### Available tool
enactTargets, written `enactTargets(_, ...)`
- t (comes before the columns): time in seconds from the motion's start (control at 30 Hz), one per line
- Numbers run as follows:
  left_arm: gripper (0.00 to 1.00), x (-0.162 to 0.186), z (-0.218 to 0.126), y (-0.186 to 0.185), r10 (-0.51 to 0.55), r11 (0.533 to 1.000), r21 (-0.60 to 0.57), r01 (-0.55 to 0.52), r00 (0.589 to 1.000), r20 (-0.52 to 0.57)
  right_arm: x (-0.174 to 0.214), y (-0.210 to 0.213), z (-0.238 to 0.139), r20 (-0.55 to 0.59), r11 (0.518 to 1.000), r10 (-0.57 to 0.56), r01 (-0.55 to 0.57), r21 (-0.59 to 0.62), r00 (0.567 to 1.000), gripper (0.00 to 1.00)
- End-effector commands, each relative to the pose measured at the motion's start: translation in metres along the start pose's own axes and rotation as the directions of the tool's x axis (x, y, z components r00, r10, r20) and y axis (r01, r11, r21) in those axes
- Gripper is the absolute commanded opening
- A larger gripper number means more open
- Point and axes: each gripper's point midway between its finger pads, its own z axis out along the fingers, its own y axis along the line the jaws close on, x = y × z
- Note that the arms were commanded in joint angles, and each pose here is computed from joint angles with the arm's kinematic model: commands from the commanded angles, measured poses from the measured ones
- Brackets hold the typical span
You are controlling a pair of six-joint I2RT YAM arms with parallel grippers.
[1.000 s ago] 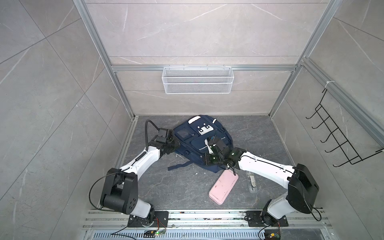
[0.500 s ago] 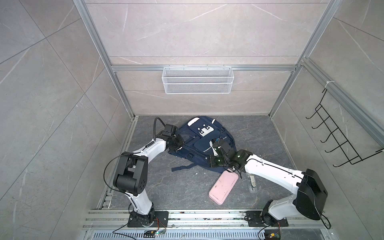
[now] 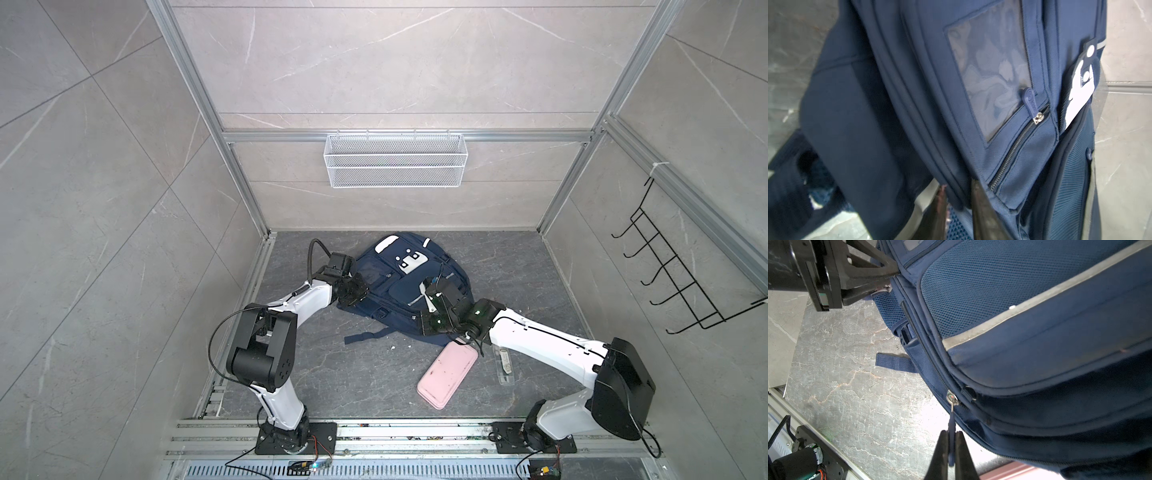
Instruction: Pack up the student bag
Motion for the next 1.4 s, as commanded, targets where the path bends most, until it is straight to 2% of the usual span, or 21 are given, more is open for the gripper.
enactTargets(0.0,0.06,0.000,0.005,-0.003,-0.005,1.000,0.028,0.005,1.000,-0.006,-0.009,0.011,0.002,0.002,0.999,-0.012,0.012,-0.035,1.000,0.00)
enactTargets(0.07,0.00,0.000,0.003,-0.005,-0.010,0.999,0.040,0.010,1.000,0.001,-0.010,0.014,0.008,-0.006,0.999,-0.012,0.012,-0.037,1.000,0.00)
enactTargets(0.83,0.00,0.016,-0.021,-0.009,-0.020,0.997,0.076,0.017,0.999,0.040,-0.068,0.088,0.090,-0.051,0.991,-0.008,0.001,-0.136,0.999,0.00)
enactTargets(1.03,0.00,0.016,-0.030,0.003,-0.033,0.998,0.056,0.029,0.997,0.067,-0.076,0.096,0.096,-0.057,0.991,-0.020,0.012,-0.137,0.998,0.00)
enactTargets(1.3,0.00,0.021,-0.043,0.021,-0.045,0.999,0.035,0.041,0.994,0.099,-0.064,0.097,0.095,-0.082,0.989,-0.028,0.016,-0.145,0.996,0.00)
enactTargets(1.37,0.00,0.021,-0.048,0.025,-0.044,0.999,0.028,0.041,0.993,0.113,-0.059,0.097,0.093,-0.090,0.989,-0.040,0.027,-0.145,0.995,0.07)
